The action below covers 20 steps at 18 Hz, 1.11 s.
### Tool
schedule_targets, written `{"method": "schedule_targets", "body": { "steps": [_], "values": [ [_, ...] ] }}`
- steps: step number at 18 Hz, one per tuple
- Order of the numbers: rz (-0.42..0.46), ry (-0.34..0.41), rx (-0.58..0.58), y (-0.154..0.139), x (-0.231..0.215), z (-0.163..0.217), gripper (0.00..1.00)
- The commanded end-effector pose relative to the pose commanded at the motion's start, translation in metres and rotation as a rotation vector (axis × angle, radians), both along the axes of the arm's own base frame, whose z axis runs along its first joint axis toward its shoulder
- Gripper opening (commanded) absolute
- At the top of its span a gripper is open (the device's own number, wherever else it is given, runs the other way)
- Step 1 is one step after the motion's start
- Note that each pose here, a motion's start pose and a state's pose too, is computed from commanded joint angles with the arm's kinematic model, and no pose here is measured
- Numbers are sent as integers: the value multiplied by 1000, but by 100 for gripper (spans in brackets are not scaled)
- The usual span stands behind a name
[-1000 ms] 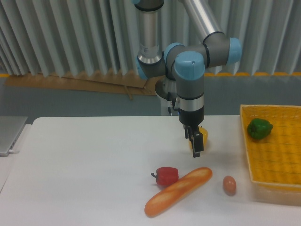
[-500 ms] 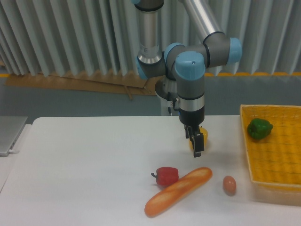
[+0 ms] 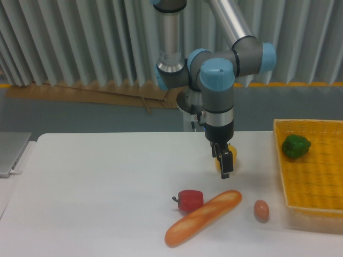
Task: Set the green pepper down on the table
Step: 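Move the gripper over to the green pepper in the orange basket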
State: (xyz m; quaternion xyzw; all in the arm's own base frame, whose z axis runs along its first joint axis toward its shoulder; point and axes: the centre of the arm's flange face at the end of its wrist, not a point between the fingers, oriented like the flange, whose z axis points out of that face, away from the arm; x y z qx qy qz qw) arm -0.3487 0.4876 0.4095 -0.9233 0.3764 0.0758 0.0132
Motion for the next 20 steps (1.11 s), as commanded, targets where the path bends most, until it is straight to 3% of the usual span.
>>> {"method": "schedule_targets", "body": {
  "steps": [5,20],
  "values": [
    [-36,6,-4,-5,-8,1,100],
    [3,9,4,-22,-26,7,100]
  ]
}}
